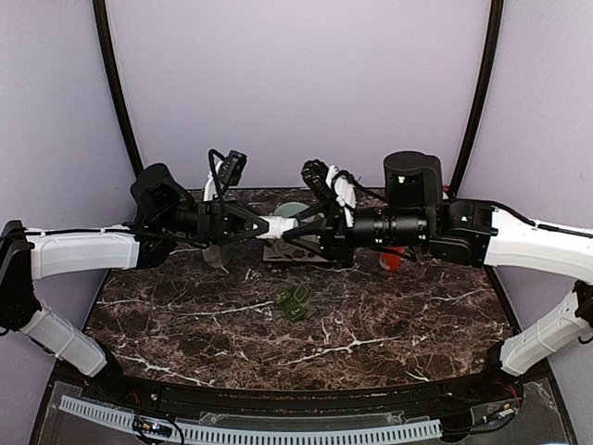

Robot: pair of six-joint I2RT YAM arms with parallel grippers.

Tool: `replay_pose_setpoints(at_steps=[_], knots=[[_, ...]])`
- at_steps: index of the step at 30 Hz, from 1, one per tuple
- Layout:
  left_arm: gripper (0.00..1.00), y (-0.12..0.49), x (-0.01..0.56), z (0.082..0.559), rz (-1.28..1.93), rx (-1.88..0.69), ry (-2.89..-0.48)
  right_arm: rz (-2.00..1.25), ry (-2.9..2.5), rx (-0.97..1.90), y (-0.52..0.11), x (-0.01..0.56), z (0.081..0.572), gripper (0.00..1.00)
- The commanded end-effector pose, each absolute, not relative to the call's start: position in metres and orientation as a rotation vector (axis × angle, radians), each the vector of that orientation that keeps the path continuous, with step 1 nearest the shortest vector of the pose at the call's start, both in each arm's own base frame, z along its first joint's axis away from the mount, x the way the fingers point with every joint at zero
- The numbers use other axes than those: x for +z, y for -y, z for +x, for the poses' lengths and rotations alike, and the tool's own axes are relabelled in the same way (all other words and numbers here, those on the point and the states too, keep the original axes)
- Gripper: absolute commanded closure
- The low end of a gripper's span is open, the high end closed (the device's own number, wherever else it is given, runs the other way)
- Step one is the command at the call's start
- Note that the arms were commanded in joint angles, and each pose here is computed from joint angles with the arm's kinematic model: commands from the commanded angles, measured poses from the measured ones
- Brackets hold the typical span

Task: Sort the pills into containers
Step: Unscrew the lid of the pill bottle.

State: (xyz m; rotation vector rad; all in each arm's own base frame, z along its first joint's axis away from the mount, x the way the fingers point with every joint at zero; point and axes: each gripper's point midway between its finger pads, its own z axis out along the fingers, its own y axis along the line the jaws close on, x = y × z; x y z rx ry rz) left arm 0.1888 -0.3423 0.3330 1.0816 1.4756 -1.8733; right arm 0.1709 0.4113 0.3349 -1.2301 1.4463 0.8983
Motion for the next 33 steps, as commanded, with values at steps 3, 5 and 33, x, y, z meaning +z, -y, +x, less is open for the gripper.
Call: replay_pose_setpoints(at_steps=[3, 5, 33], knots=[[1.0, 0.3356, 0.3498, 0.1732, 1.137, -1.897, -1.366, -1.245, -1.442, 0.831, -0.4126, 0.3392, 0.1752, 0.88], [1.0, 0.3353, 0.3499, 0.1722, 1.137, -1.901, -1.365, -1.253, -1.444, 0.82, -0.4134, 0.3383, 0.1758, 0.87], [1.0, 0.3324, 0.3463, 0.1677, 1.143, -1.91, -1.372, -1.273, -1.445, 0.748, -0.4121, 0.3431, 0.1809, 0.71]])
